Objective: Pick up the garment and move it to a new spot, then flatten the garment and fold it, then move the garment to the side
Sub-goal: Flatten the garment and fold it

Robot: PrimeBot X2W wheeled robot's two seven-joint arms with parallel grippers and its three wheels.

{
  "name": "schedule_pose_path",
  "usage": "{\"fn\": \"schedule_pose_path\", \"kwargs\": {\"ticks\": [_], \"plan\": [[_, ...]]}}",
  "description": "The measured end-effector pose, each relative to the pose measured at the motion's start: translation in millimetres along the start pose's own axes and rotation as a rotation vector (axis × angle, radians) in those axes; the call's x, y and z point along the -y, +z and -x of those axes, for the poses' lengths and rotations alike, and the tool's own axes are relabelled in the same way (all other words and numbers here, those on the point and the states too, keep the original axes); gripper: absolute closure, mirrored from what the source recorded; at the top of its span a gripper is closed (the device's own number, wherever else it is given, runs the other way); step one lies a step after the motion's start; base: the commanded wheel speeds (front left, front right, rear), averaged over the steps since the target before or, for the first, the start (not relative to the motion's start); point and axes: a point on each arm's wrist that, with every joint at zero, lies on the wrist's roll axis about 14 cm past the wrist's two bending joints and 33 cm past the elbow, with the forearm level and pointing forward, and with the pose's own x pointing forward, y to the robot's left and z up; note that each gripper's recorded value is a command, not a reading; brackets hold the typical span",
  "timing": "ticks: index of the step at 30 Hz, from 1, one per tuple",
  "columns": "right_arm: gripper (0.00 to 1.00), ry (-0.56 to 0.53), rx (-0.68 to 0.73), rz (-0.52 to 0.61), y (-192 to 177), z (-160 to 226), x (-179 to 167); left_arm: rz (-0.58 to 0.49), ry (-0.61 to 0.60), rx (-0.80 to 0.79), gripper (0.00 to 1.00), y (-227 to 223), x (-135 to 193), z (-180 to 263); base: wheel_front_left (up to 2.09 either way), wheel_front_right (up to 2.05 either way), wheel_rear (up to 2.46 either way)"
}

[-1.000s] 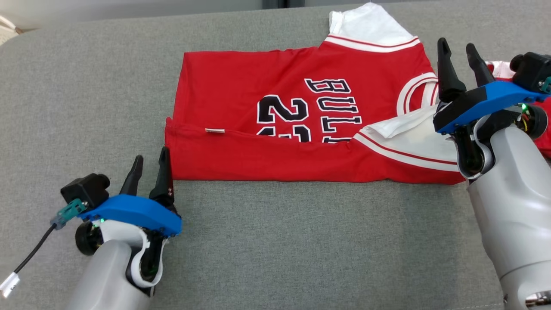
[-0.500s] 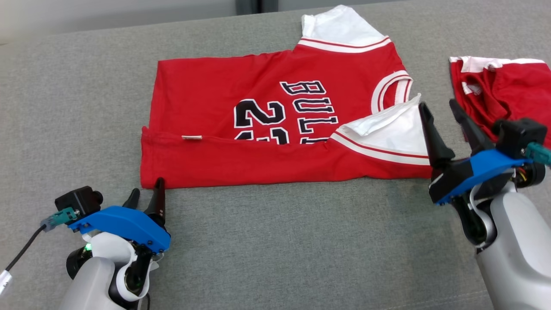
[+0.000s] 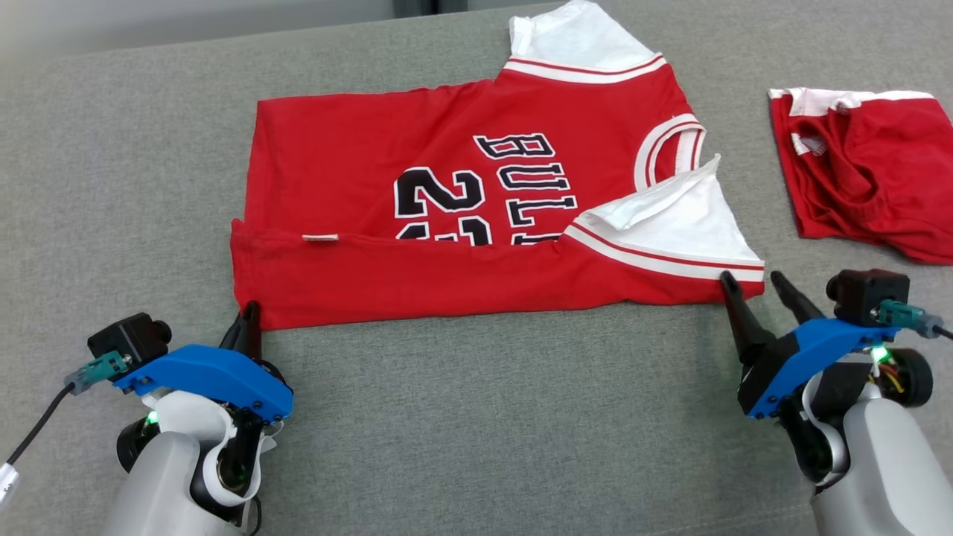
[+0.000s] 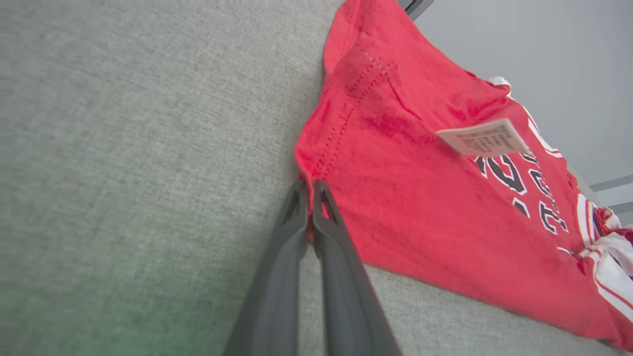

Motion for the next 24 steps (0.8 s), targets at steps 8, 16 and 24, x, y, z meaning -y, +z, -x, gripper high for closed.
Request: {"fn": "schedule_pose_path", "kwargs": {"ticks": [8, 16, 24], "plan": [[0.00, -0.003, -0.104, -0.064, -27.9, -15.0, -9.6, 0.016, 0.025, 0.030, 1.00, 3.3, -11.5, 6.0, 0.00, 0.00, 0.00], [1.00, 0.011, -0.138, -0.085, -26.1, -26.7, -18.8, 0.025, 0.014, 0.051, 1.00, 3.8, -8.8, 9.4, 0.00, 0.00, 0.00], [1.00, 0.013, -0.055, -0.063, 14.6, -23.1, -10.5, -0.002, -0.066, 0.113, 1.00, 20.0, 16.0, 16.7, 0.00, 0.00, 0.00]]}}
